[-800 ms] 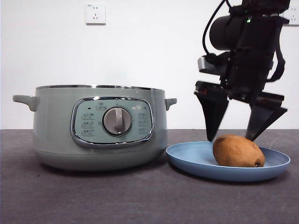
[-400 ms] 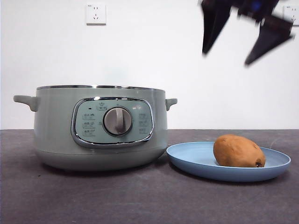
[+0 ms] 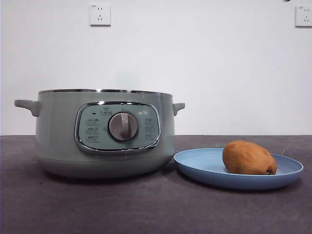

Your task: Take the potato out from the steamer,put the potato on the plate,close the lid

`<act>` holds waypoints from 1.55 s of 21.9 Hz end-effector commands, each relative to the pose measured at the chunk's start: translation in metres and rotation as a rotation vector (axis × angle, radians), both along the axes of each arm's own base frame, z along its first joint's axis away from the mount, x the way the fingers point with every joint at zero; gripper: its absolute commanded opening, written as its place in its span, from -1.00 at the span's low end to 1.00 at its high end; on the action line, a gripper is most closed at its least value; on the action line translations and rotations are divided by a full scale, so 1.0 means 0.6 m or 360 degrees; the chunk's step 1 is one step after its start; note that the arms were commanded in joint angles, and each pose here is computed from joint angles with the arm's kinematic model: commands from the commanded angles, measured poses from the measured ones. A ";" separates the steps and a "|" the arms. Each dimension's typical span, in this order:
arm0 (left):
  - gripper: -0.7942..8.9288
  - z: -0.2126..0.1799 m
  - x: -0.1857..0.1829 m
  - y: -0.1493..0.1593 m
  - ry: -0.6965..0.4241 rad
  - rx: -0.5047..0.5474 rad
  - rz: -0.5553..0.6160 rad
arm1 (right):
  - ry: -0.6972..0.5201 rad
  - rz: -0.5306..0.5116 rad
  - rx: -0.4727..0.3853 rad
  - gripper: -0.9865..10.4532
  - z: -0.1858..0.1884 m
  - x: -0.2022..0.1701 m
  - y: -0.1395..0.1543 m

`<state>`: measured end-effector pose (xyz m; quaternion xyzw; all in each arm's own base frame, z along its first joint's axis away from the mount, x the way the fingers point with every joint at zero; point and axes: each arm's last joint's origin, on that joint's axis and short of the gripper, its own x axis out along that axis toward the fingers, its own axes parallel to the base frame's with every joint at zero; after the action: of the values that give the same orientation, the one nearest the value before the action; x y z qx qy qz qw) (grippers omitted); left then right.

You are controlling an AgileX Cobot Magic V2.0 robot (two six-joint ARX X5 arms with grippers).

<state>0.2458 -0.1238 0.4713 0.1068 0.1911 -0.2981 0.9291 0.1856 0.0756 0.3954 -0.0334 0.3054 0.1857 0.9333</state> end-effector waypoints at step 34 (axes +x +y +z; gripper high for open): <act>-0.85 -0.249 0.076 -0.014 0.0221 -0.0076 0.0122 | 0.0071 -0.0170 -0.0044 0.11 -0.003 -0.007 -0.030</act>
<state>0.2885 -0.1315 0.3165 0.0656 0.2735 -0.2715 0.9204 0.1814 0.0574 0.3933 -0.0299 0.3307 0.1350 0.9336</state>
